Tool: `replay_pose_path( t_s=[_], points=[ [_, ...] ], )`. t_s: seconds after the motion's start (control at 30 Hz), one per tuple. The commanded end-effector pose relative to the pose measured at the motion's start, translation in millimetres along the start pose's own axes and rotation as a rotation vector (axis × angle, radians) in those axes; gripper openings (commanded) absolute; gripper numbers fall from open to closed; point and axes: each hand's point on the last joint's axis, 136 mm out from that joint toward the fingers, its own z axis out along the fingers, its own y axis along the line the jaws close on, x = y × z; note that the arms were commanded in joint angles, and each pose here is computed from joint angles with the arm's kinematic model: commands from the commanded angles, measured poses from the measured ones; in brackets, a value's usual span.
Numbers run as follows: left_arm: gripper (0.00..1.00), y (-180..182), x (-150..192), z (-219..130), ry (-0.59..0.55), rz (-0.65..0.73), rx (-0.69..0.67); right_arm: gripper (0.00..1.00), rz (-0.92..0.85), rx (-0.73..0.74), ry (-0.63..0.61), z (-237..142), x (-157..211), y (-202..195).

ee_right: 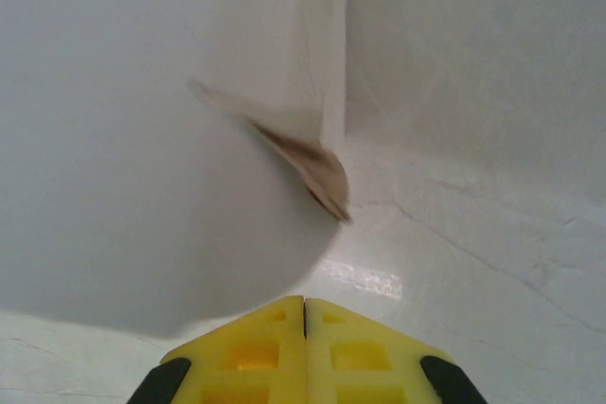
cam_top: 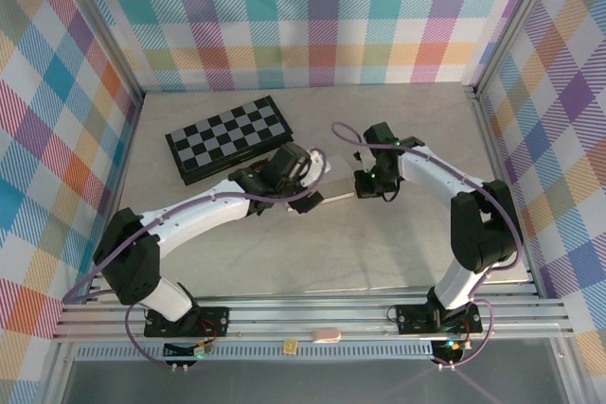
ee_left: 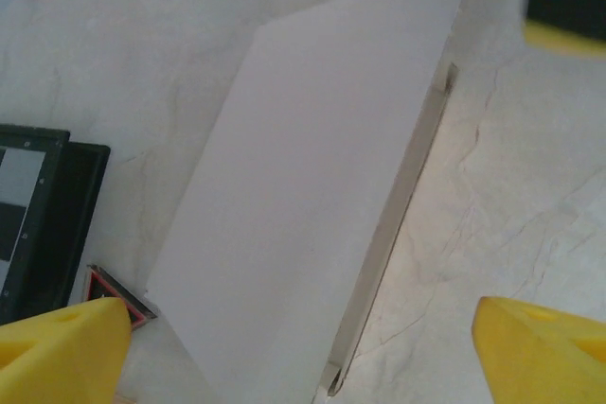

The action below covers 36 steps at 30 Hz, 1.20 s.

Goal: Fold the paper box

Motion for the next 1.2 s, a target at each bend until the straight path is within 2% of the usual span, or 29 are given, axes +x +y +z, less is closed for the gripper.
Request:
replay_pose_path(
  t_s=[0.0,0.17,0.3,0.47,0.53,0.63,0.73,0.83,0.9,1.1,1.17],
  points=[
    [0.88,26,-12,-22,-0.048,-0.319,0.006,0.00,0.006,-0.009,0.008,10,5,2],
    [0.82,51,6,-22,0.063,-0.629,0.007,0.00,0.012,-0.009,0.025,16,8,3],
    [0.80,75,26,-25,0.144,-0.868,-0.010,0.01,0.022,0.009,-0.061,-19,-5,6],
    [0.73,93,42,-32,0.226,-1.177,0.031,0.20,0.062,-0.028,-0.184,-83,-29,11],
    [0.71,90,45,-30,0.254,-1.272,0.070,0.35,0.098,-0.096,-0.230,-106,-41,14],
    [0.70,79,47,-20,0.295,-1.348,0.126,0.48,0.195,-0.180,-0.241,-120,-59,10],
    [0.69,71,49,-2,0.310,-1.402,0.170,0.52,0.290,-0.250,-0.163,-107,-78,9],
    [0.65,64,54,15,0.337,-1.428,0.203,0.49,0.341,-0.315,-0.018,-78,-86,16],
    [0.64,62,57,25,0.340,-1.429,0.208,0.47,0.364,-0.330,0.030,-60,-87,15],
    [0.56,53,60,49,0.340,-1.450,0.255,0.44,0.370,-0.368,0.099,-32,-85,21],
    [0.54,51,59,53,0.334,-1.453,0.258,0.39,0.370,-0.367,0.121,-24,-82,23]
  ],
)
